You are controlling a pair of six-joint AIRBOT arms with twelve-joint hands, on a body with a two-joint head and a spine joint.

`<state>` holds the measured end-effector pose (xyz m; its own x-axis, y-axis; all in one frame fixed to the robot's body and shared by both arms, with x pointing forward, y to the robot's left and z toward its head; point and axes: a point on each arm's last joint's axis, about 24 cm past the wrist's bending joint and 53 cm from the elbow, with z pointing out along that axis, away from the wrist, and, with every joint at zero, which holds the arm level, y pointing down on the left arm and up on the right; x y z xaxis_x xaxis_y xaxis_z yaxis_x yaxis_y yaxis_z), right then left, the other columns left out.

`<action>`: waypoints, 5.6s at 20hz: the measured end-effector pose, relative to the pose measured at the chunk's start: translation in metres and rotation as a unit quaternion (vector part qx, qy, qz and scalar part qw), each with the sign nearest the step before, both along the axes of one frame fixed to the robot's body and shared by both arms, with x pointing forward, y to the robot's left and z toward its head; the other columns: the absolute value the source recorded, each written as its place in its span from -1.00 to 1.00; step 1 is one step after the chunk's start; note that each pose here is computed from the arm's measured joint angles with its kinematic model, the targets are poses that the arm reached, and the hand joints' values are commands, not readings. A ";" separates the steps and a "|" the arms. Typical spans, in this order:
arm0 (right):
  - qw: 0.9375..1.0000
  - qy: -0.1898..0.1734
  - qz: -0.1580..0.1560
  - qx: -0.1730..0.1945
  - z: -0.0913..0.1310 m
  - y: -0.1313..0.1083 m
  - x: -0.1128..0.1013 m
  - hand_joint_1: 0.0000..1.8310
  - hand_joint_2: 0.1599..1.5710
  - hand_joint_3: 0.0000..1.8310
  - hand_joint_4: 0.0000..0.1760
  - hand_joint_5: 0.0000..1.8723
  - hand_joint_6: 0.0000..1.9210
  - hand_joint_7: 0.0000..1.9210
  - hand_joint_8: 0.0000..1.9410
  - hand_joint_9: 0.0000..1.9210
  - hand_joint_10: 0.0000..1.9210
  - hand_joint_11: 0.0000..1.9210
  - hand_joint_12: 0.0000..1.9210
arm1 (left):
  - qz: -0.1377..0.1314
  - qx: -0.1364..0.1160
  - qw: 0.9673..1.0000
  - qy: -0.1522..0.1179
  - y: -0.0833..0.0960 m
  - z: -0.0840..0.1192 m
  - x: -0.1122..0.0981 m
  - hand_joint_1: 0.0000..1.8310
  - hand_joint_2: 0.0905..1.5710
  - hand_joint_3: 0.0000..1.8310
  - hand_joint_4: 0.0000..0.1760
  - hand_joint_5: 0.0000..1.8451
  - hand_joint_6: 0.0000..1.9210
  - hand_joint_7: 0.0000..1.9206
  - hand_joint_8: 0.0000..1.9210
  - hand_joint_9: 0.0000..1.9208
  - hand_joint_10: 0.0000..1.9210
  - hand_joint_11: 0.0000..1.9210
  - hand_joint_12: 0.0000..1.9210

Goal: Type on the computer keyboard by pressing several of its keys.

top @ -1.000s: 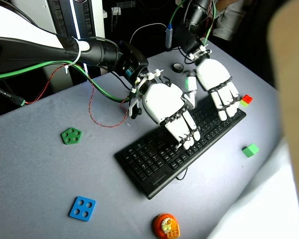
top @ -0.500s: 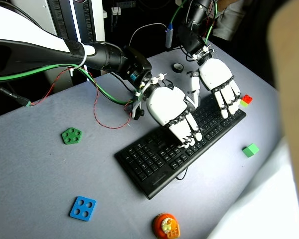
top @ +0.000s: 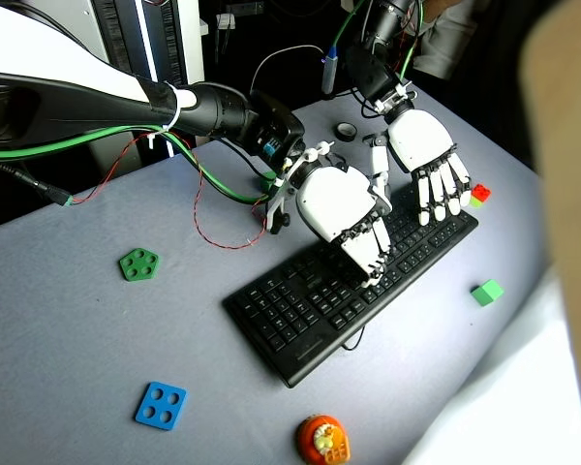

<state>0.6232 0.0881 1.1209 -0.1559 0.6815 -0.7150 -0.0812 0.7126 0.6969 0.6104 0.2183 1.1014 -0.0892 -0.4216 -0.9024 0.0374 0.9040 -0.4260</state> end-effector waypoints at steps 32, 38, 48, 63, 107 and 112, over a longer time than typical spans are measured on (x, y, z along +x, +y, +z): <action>1.000 -0.004 0.012 0.024 0.032 -0.017 -0.008 -1.00 0.55 -1.00 -1.00 -0.33 -0.53 -0.07 -0.72 -0.35 0.22 -0.71 0.98 | -0.014 -0.054 0.992 -0.111 -0.010 0.042 -0.012 -0.87 0.70 -1.00 -0.93 -0.52 -1.00 -0.38 -1.00 -0.31 -0.92 -0.95 0.48; 1.000 -0.016 0.003 0.022 0.051 -0.055 -0.008 -1.00 0.54 -1.00 -1.00 -0.37 -0.51 -0.09 -0.73 -0.35 0.20 -0.74 0.96 | -0.035 -0.055 0.991 -0.113 -0.024 0.035 -0.021 -0.85 0.70 -1.00 -0.97 -0.50 -0.99 -0.36 -1.00 -0.29 -0.91 -0.93 0.47; 1.000 -0.003 -0.015 0.010 0.050 -0.121 -0.027 -0.99 0.55 -1.00 -1.00 -0.36 -0.47 -0.10 -0.71 -0.38 0.22 -0.72 0.97 | -0.044 -0.053 0.993 -0.100 -0.035 0.011 -0.020 -0.88 0.70 -1.00 -0.86 -0.55 -1.00 -0.43 -1.00 -0.36 -0.94 -1.00 0.46; 1.000 0.001 -0.010 0.022 0.052 -0.121 -0.032 -0.98 0.55 -1.00 -1.00 -0.34 -0.47 -0.11 -0.69 -0.40 0.22 -0.75 0.99 | -0.039 -0.044 0.992 -0.113 -0.030 0.010 -0.003 0.12 0.21 -1.00 0.17 -0.85 -1.00 -0.87 -1.00 -0.75 -1.00 -1.00 -0.05; 1.000 0.009 0.006 0.017 0.046 -0.115 -0.042 -0.52 0.93 -0.95 1.00 0.32 1.00 0.42 1.00 0.49 1.00 0.50 1.00 | -0.043 -0.043 0.987 -0.150 0.005 0.113 0.006 -0.69 0.95 -1.00 -1.00 0.19 1.00 0.29 1.00 0.31 1.00 0.29 1.00; 1.000 0.005 0.001 0.008 0.045 -0.124 -0.039 -0.51 0.92 -0.96 1.00 0.31 1.00 0.43 1.00 0.50 1.00 0.51 1.00 | -0.041 -0.044 0.987 -0.150 0.006 0.114 0.006 -0.60 0.92 -1.00 -1.00 0.17 1.00 0.29 0.96 0.30 1.00 0.27 1.00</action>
